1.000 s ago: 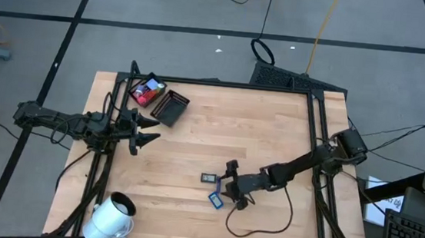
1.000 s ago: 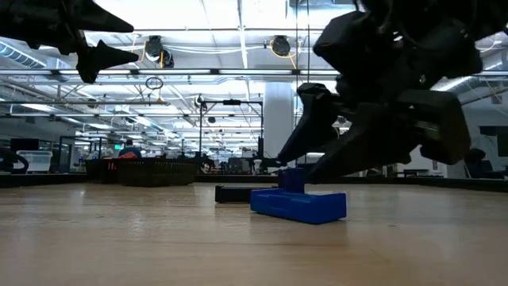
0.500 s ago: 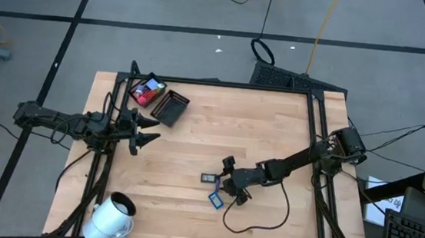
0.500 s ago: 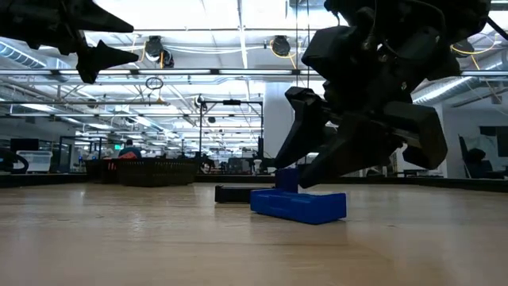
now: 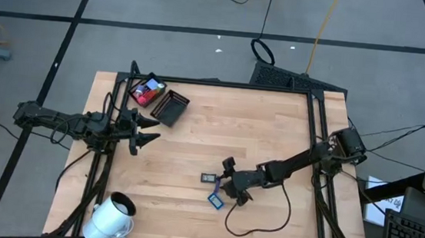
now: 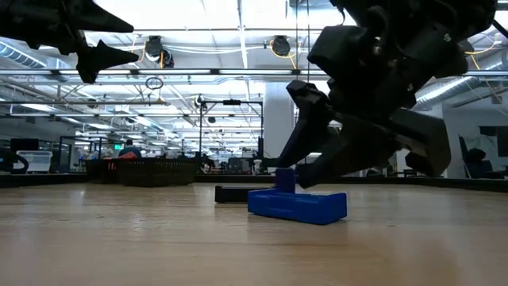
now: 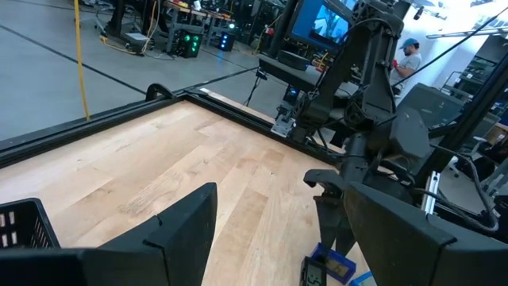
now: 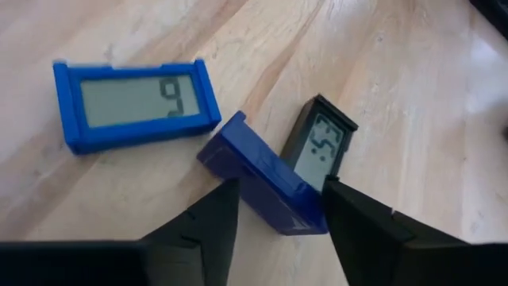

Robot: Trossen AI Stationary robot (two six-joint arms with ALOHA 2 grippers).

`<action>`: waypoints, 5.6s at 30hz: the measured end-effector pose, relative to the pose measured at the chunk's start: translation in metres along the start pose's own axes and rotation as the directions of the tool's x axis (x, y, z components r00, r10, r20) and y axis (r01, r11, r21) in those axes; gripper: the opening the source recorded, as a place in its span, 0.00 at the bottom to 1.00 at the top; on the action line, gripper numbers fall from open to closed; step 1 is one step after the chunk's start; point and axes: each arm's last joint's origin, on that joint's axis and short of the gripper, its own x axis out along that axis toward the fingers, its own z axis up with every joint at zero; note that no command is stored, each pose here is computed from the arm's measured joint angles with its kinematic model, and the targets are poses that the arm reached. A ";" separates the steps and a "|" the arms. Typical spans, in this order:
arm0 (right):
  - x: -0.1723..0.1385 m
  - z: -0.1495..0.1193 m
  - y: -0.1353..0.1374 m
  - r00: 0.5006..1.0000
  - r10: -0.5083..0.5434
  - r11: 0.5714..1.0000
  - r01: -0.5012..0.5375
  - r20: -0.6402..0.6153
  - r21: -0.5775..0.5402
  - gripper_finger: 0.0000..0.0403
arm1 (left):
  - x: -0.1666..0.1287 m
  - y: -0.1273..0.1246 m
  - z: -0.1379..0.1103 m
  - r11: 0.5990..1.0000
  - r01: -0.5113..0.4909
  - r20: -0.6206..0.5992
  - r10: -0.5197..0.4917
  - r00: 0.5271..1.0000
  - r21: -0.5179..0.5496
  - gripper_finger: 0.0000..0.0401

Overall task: Pick & Place Office items
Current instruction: Put the dark blue timer into the bottom black bin

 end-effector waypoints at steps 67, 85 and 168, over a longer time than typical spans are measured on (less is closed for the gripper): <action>-0.066 0.036 -0.119 0.904 -0.238 0.901 0.070 0.355 0.427 0.12 | 0.000 0.000 0.000 1.000 0.000 0.000 0.000 1.000 0.000 0.69; -0.046 -0.011 -0.172 0.888 -0.344 0.825 0.131 0.304 0.549 0.12 | 0.000 0.000 0.000 1.000 0.000 0.000 0.000 1.000 0.000 0.69; -0.024 0.005 -0.153 0.779 -0.142 0.889 -0.170 0.610 0.424 0.12 | 0.000 0.000 0.000 1.000 0.000 0.000 0.000 1.000 0.000 0.69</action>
